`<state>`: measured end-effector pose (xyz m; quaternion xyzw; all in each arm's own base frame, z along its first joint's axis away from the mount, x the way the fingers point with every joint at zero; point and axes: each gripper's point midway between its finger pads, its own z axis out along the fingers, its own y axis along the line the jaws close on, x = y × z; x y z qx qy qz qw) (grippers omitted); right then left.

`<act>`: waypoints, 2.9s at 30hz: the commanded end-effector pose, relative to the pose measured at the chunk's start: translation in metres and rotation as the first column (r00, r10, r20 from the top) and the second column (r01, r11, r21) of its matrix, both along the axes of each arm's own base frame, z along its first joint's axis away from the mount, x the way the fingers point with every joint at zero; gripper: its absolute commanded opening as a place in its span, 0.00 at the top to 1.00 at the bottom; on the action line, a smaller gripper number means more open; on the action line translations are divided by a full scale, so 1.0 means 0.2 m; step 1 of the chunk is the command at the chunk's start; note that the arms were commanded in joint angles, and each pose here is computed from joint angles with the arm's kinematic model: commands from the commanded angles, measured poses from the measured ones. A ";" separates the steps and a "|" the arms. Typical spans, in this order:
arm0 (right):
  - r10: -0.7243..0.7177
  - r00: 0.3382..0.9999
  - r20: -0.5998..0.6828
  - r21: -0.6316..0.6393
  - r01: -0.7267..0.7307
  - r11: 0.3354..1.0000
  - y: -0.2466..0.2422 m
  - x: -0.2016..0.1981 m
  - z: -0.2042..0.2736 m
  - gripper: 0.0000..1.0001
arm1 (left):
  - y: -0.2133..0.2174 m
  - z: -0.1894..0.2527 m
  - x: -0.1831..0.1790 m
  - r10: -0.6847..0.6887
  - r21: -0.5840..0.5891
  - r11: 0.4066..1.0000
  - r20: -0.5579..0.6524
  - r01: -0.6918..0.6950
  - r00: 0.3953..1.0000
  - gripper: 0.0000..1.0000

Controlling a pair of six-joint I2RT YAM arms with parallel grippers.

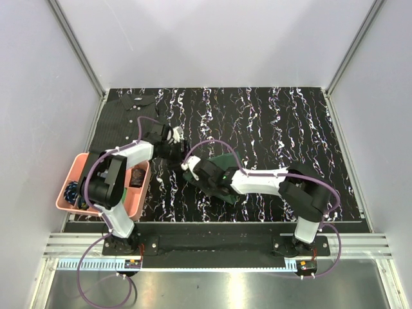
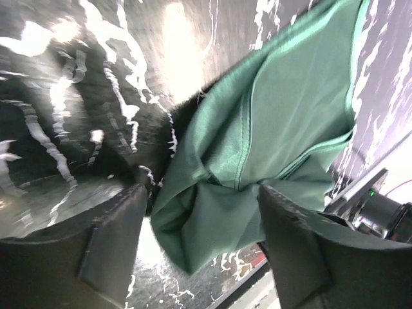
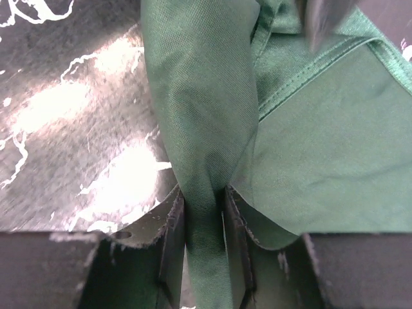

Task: Fold the napkin, place the utensils inside, and roll it up
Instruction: Roll the napkin with the utensil

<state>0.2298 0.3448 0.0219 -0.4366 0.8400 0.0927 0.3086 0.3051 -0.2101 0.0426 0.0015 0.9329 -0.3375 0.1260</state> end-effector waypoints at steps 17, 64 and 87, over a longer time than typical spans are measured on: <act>0.053 0.866 -0.497 0.393 0.170 0.904 -0.12 -0.05 0.05 0.69 | -0.03 0.30 0.04 0.016 -0.174 0.984 0.351 0.049 0.936 0.25; 0.063 0.663 -0.746 0.409 0.381 0.829 -0.26 0.05 -0.15 0.63 | -0.20 -0.05 0.02 -0.102 -0.080 0.988 0.304 0.132 0.947 0.98; -0.097 0.981 0.168 0.008 0.097 0.995 -0.15 0.07 0.29 0.25 | -0.16 0.00 -0.08 -0.171 0.031 0.985 0.047 0.170 0.984 1.00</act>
